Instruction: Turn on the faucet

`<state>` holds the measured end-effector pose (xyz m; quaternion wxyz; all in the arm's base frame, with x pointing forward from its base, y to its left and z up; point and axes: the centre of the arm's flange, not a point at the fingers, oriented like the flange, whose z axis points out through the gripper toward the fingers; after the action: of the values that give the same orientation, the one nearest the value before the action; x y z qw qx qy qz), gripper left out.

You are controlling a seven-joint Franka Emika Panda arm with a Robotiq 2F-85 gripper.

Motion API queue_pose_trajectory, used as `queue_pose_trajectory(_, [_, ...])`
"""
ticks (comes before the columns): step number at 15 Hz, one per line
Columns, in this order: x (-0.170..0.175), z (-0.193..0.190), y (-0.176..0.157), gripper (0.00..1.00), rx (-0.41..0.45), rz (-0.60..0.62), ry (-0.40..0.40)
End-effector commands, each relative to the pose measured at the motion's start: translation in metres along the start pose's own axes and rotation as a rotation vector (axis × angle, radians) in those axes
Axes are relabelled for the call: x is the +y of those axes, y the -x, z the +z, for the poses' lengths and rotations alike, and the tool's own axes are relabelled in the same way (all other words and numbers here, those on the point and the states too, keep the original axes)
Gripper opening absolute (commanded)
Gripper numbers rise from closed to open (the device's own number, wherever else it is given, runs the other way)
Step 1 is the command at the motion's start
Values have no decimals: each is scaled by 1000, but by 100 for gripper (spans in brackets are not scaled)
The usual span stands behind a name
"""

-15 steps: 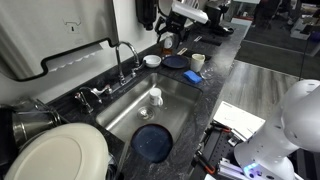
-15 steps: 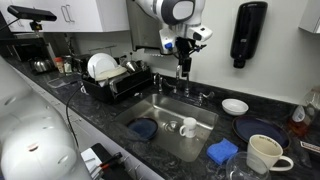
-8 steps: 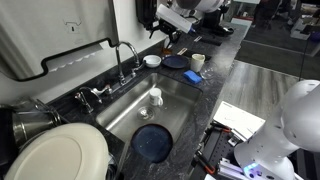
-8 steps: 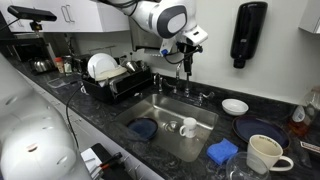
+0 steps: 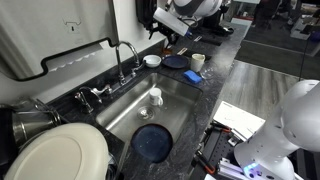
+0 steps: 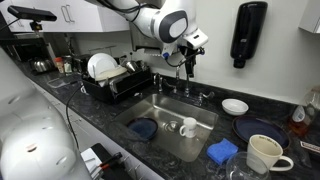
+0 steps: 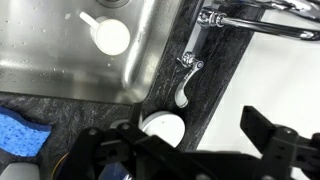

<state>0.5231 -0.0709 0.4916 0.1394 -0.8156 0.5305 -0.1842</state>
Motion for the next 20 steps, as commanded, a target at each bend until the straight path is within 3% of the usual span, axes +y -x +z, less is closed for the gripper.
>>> queue_pose_trajectory(1, [-5,20,-3,100,-4,18,22])
queue_pose_trajectory(6, [-9,56,-9,100,-5,82,61])
queue_pose_trajectory(14, [-25,118,-32,100,61,210,39])
queue_pose_trajectory(20, [-39,157,-49,100,76,304,97])
